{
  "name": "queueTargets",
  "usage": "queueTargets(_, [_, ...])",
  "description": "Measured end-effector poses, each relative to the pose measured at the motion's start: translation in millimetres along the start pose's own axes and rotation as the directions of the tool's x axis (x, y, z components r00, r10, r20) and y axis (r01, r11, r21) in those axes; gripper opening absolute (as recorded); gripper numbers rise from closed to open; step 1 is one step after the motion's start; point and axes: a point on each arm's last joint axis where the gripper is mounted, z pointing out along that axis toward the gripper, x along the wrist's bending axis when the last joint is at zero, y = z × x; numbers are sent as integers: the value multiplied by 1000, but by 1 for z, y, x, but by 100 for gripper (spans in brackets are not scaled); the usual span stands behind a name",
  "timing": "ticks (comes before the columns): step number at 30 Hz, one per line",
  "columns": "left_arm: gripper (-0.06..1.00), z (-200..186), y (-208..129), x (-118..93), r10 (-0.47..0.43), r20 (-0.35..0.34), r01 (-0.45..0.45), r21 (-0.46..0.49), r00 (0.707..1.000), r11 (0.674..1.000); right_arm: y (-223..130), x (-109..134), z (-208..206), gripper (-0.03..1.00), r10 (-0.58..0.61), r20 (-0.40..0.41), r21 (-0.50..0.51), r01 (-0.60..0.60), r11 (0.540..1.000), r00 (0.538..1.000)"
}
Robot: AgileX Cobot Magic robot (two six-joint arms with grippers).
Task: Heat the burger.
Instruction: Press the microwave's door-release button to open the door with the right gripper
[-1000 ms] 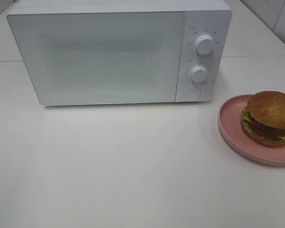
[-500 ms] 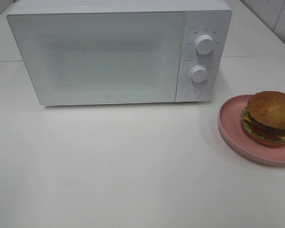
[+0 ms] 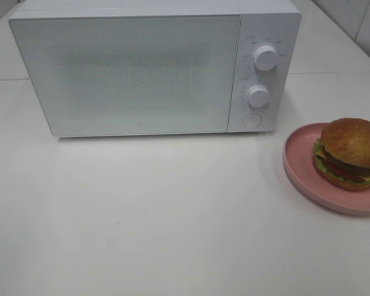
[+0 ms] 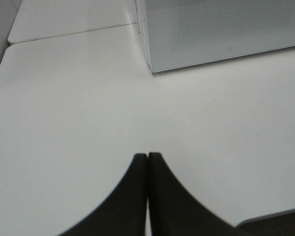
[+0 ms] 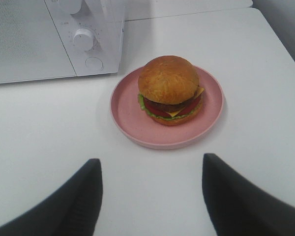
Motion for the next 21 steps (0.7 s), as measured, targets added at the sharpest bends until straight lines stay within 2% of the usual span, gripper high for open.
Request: queueTargets(21, [0, 0, 0, 0, 0, 0, 0, 0, 1000, 1000, 0, 0, 0, 58, 0, 0, 0, 0, 1000, 1000])
